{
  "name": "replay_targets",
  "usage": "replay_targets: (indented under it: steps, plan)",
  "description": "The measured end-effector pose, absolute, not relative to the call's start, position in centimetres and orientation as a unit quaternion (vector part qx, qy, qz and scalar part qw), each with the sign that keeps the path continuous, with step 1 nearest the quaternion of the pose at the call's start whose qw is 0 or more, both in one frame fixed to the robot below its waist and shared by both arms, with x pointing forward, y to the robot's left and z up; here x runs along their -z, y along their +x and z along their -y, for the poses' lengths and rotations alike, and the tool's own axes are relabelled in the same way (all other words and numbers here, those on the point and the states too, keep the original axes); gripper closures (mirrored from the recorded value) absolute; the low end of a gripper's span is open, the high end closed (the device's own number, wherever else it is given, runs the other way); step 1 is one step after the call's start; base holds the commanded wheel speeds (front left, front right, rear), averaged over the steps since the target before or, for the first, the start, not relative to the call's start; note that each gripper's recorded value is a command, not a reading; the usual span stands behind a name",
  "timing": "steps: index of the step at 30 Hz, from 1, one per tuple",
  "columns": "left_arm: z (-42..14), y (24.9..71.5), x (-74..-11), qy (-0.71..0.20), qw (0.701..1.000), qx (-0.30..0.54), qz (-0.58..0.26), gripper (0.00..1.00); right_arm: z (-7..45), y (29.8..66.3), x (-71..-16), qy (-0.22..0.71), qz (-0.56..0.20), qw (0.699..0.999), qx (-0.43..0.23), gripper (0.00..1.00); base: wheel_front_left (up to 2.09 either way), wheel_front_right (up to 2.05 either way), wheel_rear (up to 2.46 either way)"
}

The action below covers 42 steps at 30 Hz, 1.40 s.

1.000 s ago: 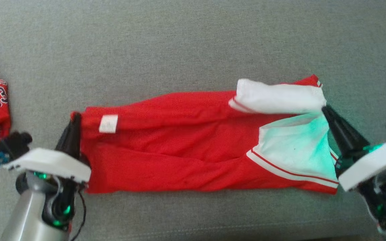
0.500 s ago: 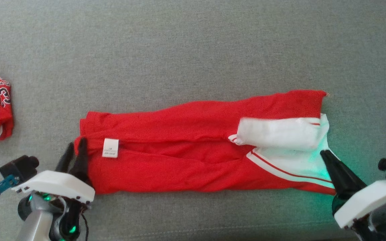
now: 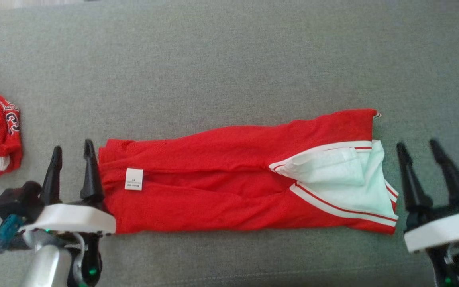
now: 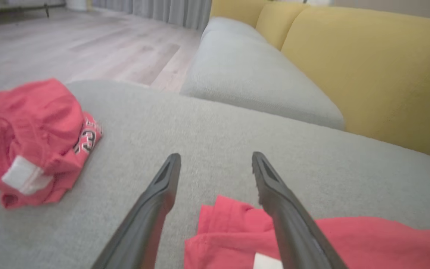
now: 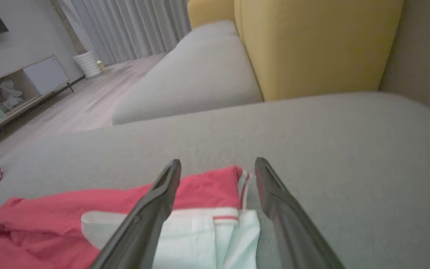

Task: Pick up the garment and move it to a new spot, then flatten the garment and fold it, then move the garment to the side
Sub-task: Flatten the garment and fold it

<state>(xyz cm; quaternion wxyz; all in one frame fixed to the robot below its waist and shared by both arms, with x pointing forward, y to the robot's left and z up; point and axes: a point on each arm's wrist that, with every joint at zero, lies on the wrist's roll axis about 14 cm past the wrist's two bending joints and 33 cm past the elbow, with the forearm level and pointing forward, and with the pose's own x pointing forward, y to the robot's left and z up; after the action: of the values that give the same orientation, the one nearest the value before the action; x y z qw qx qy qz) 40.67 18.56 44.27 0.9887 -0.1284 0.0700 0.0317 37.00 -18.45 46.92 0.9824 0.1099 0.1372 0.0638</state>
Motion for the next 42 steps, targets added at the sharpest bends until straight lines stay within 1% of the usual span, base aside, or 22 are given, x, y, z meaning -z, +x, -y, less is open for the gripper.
replay_targets:
  steps: [4, 8, 11, 19, 33, 36, 39, 42]
  plan:
    - [-17.1, 40.8, -47.7, -0.099, 0.995, -0.006, -0.016, 0.0, 18.2, 38.6, -50.4, 0.073, -0.067, 0.993, -0.066, 0.0, 0.0, 0.0, 0.0]
    - [-15.5, 40.4, -50.1, -0.068, 0.997, 0.022, 0.021, 0.0, 17.6, 38.9, -51.7, 0.045, -0.039, 0.996, -0.072, 0.0, 0.0, 0.0, 0.0]
    - [-14.8, 39.5, -50.5, -0.048, 0.998, 0.035, 0.028, 0.0, 17.2, 38.6, -51.4, 0.037, -0.043, 0.996, -0.075, 0.0, 0.0, 0.0, 0.0]
    - [-14.0, 36.9, -49.2, -0.031, 0.998, 0.048, 0.003, 0.0, 17.1, 36.7, -49.8, 0.039, -0.062, 0.995, -0.072, 0.0, 0.0, 0.0, 0.0]
    - [-14.3, 36.9, -48.1, -0.028, 0.999, 0.044, -0.015, 0.0, 17.0, 36.8, -47.6, 0.039, -0.093, 0.992, -0.072, 0.0, 0.0, 0.0, 0.0]
    - [-14.3, 37.2, -47.8, -0.028, 0.998, 0.043, -0.019, 0.0, 16.9, 37.6, -46.7, 0.036, -0.106, 0.991, -0.075, 0.0, 0.0, 0.0, 0.0]
    - [-14.3, 38.0, -47.7, -0.03, 0.998, 0.043, -0.019, 0.0, 17.0, 39.4, -46.2, 0.027, -0.113, 0.99, -0.08, 0.0, 0.0, 0.0, 0.0]
    - [-14.3, 39.0, -47.5, -0.034, 0.998, 0.041, -0.02, 0.0, 17.5, 41.3, -44.7, 0.021, -0.149, 0.986, -0.079, 0.0, 0.0, 0.0, 0.0]
